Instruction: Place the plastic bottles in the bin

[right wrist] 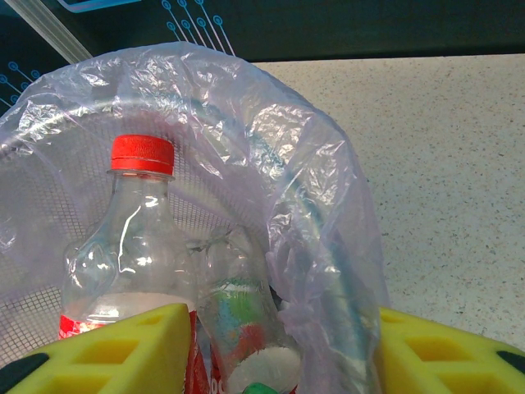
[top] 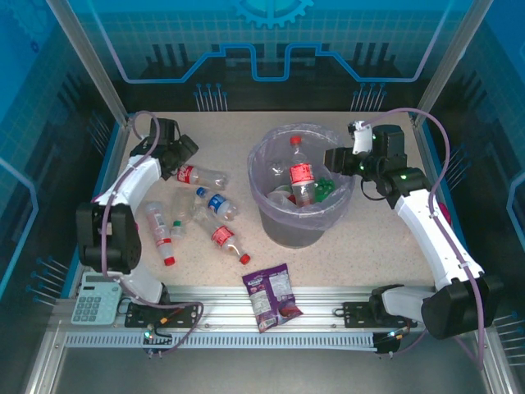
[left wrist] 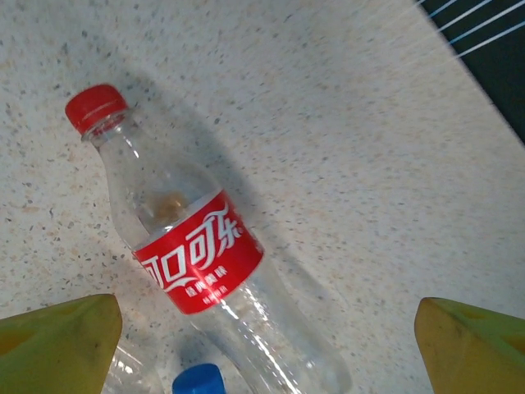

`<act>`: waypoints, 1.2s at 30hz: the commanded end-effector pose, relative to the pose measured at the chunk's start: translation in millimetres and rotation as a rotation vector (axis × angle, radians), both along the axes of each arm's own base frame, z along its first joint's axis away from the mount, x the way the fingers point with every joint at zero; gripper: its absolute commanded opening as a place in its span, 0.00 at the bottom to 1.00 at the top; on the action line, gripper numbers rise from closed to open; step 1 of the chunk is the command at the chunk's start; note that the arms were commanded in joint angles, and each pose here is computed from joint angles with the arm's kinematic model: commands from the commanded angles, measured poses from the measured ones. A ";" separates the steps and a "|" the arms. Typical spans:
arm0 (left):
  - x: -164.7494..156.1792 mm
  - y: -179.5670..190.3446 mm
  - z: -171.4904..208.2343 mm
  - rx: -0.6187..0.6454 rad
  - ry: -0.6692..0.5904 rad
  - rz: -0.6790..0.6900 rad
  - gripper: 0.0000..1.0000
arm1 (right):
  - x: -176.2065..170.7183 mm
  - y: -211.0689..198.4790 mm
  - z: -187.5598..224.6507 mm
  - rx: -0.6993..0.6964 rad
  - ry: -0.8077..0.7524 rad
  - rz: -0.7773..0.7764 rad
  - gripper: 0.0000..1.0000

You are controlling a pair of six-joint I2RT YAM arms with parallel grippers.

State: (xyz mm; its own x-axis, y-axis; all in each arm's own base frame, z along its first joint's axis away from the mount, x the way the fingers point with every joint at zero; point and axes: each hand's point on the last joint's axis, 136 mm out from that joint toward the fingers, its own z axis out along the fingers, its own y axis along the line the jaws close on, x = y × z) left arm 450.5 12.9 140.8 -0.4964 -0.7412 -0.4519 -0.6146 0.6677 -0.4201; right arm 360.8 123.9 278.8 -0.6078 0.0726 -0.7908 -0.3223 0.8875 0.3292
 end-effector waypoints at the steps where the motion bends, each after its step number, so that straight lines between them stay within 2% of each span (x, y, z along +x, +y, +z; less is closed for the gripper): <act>1: 8.4 6.8 -20.9 -0.026 0.034 0.057 0.92 | -4.4 13.3 -12.0 0.003 0.047 0.056 0.54; 7: 16.3 10.6 -52.3 -0.029 0.087 0.078 0.89 | -6.0 13.0 -11.6 0.000 0.044 0.057 0.54; 17: 25.1 11.8 -83.1 -0.044 0.128 0.091 0.81 | -7.2 11.5 -13.4 -0.008 0.048 0.053 0.54; 25: 26.0 11.1 -91.4 -0.060 0.134 0.103 0.73 | -7.9 11.1 -15.3 -0.006 0.054 0.049 0.54; 36: 28.4 11.4 -83.8 -0.066 0.112 0.106 0.64 | -6.2 14.8 -15.2 0.020 0.059 0.057 0.54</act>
State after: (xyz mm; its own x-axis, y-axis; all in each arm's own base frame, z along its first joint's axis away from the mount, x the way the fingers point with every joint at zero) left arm 474.0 20.0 52.2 -0.4746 -0.8078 -0.3497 -0.7230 0.5844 -0.3686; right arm 360.9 124.3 279.1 -0.6063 0.0698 -0.7922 -0.3262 0.8867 0.3278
